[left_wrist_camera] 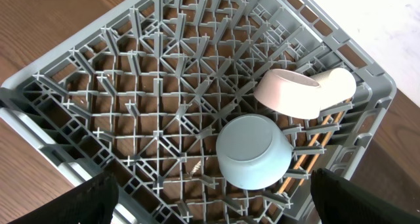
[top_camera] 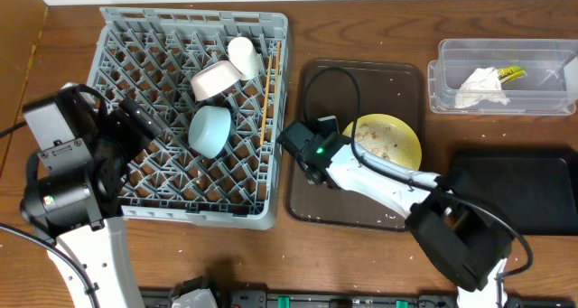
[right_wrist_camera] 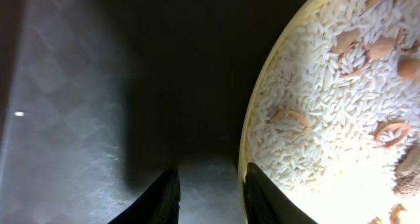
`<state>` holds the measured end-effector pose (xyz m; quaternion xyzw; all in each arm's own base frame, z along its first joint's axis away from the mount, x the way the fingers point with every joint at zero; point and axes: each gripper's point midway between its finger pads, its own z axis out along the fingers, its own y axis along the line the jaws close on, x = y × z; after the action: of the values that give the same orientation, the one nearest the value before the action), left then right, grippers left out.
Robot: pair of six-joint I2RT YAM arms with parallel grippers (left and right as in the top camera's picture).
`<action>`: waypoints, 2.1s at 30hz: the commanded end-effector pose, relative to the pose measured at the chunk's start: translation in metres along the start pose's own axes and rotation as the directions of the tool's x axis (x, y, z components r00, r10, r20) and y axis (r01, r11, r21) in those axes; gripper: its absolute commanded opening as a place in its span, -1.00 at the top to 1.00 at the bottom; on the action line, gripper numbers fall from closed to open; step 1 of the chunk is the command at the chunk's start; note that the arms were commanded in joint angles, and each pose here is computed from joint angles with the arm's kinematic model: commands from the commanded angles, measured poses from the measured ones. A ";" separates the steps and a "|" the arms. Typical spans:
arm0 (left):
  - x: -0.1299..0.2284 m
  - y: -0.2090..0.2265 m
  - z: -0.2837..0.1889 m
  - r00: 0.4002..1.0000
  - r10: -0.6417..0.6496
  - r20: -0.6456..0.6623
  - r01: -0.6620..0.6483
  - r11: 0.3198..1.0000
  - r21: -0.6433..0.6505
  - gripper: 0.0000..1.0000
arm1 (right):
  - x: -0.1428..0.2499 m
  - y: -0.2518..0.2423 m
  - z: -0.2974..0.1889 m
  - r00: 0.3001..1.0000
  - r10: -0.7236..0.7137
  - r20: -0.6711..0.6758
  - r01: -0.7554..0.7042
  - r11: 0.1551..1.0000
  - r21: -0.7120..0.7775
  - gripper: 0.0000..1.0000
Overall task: Sort waste into correct bins and load items into the dishwasher
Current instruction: 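Slide the yellow plate rightward across the brown tray with the right gripper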
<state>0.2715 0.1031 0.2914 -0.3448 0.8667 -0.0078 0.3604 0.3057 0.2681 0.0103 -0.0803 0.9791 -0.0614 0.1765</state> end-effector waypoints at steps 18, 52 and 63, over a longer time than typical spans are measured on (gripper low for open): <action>-0.001 0.001 -0.001 1.000 -0.013 0.003 0.013 1.000 0.000 -0.89 | 0.018 0.002 0.009 0.997 0.014 -0.080 -0.015 1.000 -0.015 0.97; -0.001 0.001 -0.001 1.000 -0.013 0.003 0.013 1.000 0.000 -0.89 | 0.001 -0.025 -0.028 0.996 -0.029 -0.086 0.041 0.989 0.144 0.98; -0.001 0.001 -0.001 1.000 -0.013 0.003 0.013 1.000 0.000 -0.89 | -0.016 -0.040 -0.056 0.998 0.009 -0.063 0.005 0.975 0.223 0.98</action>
<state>0.2715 0.1031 0.2914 -0.3448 0.8667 -0.0078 0.3604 0.2899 0.2349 0.0562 -0.0776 0.9766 -0.1639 0.1154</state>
